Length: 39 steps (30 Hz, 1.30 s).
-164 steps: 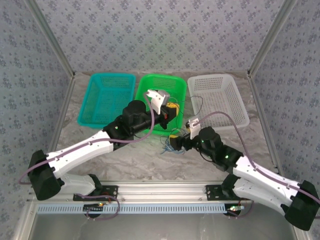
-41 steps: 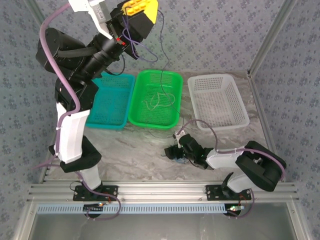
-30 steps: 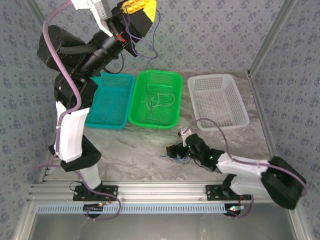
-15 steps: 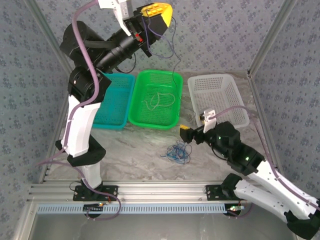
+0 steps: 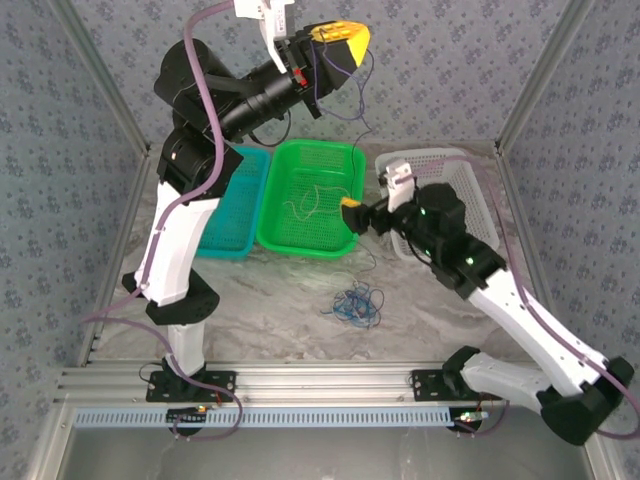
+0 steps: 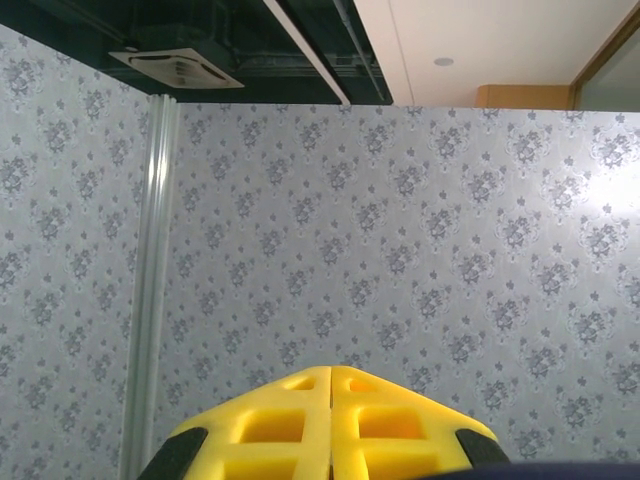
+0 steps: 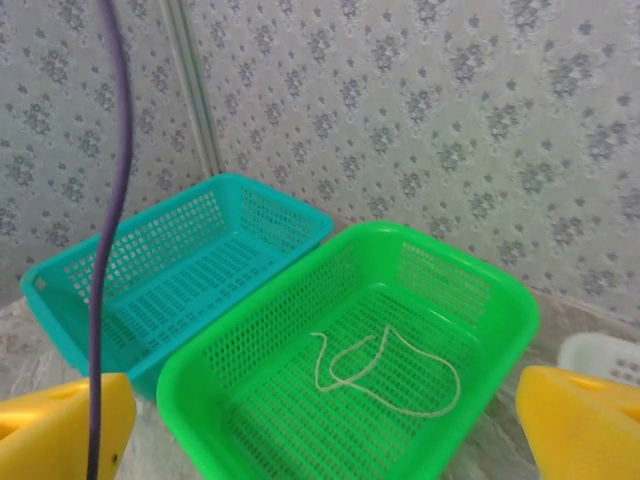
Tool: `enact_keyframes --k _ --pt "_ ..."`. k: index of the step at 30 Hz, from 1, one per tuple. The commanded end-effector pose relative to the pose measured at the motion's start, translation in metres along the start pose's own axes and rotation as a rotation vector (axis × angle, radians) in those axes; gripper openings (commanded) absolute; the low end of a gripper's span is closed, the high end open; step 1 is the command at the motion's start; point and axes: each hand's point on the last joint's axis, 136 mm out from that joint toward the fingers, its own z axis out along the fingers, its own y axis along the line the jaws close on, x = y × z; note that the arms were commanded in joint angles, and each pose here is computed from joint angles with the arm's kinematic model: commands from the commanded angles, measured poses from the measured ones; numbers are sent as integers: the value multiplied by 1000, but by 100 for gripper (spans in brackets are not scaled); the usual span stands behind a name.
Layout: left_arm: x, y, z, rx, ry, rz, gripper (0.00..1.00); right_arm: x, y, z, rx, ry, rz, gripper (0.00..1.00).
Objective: Untangle the cables
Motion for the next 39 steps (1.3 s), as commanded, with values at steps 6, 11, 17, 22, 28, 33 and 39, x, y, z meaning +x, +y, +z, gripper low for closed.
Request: enact_keyframes --k 6,11,17,22,28,33,39 --pt "-4 -4 -3 18 0 20 0 -45 11 33 -117 -78 5 34" --pt "3 -5 -3 31 27 14 0 -44 -6 27 -115 -39 54 0" --pt "14 23 -2 -47 55 -24 9 -36 -61 2 24 43 88 0" --pt "38 83 5 -149 63 -128 17 -18 -117 -23 158 150 122 0" --pt "116 151 41 -42 77 -341 25 13 -166 -39 281 219 202 0" --pt "202 197 59 -10 108 -545 70 46 -191 -32 318 269 274 0" --pt "288 230 50 -106 293 -612 99 86 -235 -24 393 324 409 0"
